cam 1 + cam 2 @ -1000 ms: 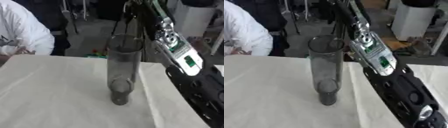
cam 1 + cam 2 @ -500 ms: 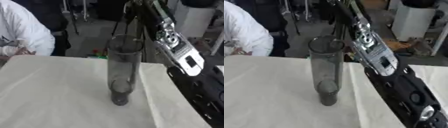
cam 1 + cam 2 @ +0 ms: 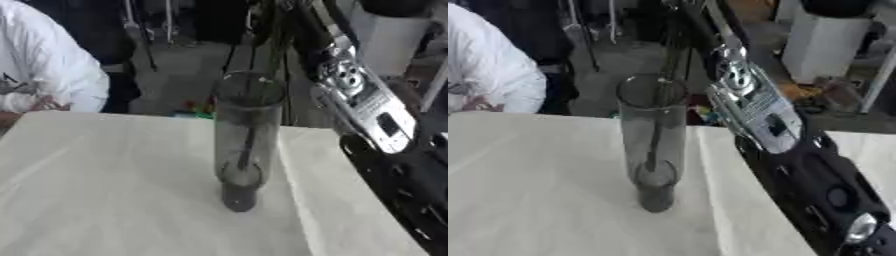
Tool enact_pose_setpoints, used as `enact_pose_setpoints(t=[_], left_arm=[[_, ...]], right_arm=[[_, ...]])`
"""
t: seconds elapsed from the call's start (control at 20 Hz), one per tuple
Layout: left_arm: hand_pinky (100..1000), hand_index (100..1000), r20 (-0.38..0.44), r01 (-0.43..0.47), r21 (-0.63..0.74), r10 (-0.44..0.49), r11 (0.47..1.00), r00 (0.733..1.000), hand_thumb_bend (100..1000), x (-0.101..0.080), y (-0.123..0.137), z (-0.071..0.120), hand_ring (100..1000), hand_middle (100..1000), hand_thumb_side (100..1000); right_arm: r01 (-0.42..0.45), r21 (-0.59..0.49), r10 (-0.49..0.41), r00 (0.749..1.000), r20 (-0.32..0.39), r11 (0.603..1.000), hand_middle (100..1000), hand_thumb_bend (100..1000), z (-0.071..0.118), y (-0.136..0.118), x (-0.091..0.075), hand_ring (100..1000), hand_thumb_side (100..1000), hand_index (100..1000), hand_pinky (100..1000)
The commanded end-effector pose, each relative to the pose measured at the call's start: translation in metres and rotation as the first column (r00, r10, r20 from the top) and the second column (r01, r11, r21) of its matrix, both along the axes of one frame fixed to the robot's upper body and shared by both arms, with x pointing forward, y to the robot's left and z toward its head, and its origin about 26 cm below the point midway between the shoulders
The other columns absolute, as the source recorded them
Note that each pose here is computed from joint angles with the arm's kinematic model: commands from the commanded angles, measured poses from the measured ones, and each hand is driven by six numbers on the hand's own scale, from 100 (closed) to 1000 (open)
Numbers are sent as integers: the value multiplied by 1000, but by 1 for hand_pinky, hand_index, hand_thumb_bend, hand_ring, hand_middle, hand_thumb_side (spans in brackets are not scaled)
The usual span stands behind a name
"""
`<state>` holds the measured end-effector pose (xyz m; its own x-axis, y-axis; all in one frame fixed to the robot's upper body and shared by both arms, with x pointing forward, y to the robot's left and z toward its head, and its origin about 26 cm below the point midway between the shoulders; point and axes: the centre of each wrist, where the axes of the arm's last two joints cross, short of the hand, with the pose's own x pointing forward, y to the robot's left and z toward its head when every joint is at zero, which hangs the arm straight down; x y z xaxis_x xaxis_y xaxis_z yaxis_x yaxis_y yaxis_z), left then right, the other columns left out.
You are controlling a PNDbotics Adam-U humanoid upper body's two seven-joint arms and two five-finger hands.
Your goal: Arrange flowers into the vase.
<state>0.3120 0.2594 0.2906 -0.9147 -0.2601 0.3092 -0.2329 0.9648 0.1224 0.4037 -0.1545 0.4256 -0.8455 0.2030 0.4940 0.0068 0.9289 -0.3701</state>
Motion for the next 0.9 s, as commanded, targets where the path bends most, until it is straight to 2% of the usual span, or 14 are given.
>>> enact_pose_setpoints(t=[0.05,0.6,0.9], left_arm=[[801,953,27,-6,1,6,1000,1000,100,-4,2,7,885,885,1000],[801,951,29,-5,-6,5,1000,1000,100,-3,2,7,890,885,1000],[802,951,31,-8,-9,8,1000,999,100,-3,3,7,889,885,1000]], right_arm=[[16,-29,-14,998,59,999,260,169,13,-5,-8,452,764,375,416],[33,-85,-29,999,46,996,268,163,8,2,-1,460,776,385,428],[58,-143,-47,996,79,988,329,168,5,-1,-1,499,806,452,502]])
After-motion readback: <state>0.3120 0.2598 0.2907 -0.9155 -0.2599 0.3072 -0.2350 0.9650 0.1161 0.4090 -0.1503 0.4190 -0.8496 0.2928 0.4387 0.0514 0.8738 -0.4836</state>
